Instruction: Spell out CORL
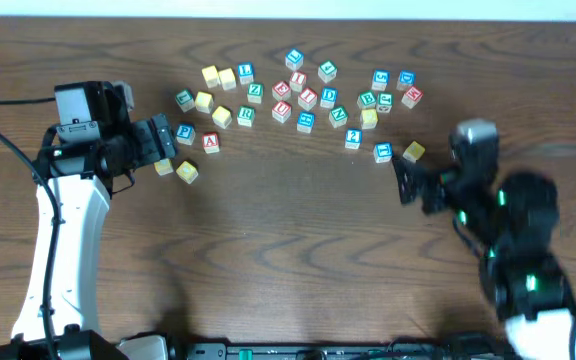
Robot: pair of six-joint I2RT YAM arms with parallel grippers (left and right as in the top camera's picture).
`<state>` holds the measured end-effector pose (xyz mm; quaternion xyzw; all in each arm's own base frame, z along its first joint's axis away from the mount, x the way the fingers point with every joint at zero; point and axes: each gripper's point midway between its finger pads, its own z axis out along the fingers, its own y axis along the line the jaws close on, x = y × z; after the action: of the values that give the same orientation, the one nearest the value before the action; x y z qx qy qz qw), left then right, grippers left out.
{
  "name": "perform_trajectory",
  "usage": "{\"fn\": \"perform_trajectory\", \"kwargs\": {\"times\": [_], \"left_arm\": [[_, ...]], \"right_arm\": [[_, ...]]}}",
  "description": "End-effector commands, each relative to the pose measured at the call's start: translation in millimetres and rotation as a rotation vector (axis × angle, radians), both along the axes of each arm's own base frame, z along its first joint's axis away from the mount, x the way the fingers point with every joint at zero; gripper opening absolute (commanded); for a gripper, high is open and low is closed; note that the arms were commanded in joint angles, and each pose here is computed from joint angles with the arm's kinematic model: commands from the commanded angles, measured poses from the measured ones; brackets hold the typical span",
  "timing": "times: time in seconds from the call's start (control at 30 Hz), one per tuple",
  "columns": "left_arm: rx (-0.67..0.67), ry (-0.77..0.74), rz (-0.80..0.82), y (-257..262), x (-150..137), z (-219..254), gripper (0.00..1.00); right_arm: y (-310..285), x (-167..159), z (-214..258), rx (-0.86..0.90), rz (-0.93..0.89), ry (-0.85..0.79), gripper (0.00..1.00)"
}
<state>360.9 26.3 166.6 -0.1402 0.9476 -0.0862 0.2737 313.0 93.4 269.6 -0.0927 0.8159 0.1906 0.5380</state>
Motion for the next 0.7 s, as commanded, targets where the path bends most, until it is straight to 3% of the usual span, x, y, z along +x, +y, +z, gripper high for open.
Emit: {"fn": "perform_trajectory", "kwargs": {"times": [0.0,0.13,0.33,0.63,0.67], "left_arm": [[0.106,0.005,0.070,14,-1,19,0.93],[0.189,0.025,0.064,11,-2,23,0.93],[0.188,0.037,0.055,7,-2,19,0.93],[0.150,0.131,0.053,3,3,-14,0.93],[0.140,0.148,0.070,3,4,-20,0.93]], "right_arm": [[18,20,18,0.039,0.091,0.060,0.99],[22,48,9,0.017,0.093,0.227,0.99],[25,73,-14,-0.004,0.096,0.418,0.99],[31,91,-45,0.004,0.112,0.483,0.99],[31,91,-47,0.005,0.115,0.491,0.93]]}}
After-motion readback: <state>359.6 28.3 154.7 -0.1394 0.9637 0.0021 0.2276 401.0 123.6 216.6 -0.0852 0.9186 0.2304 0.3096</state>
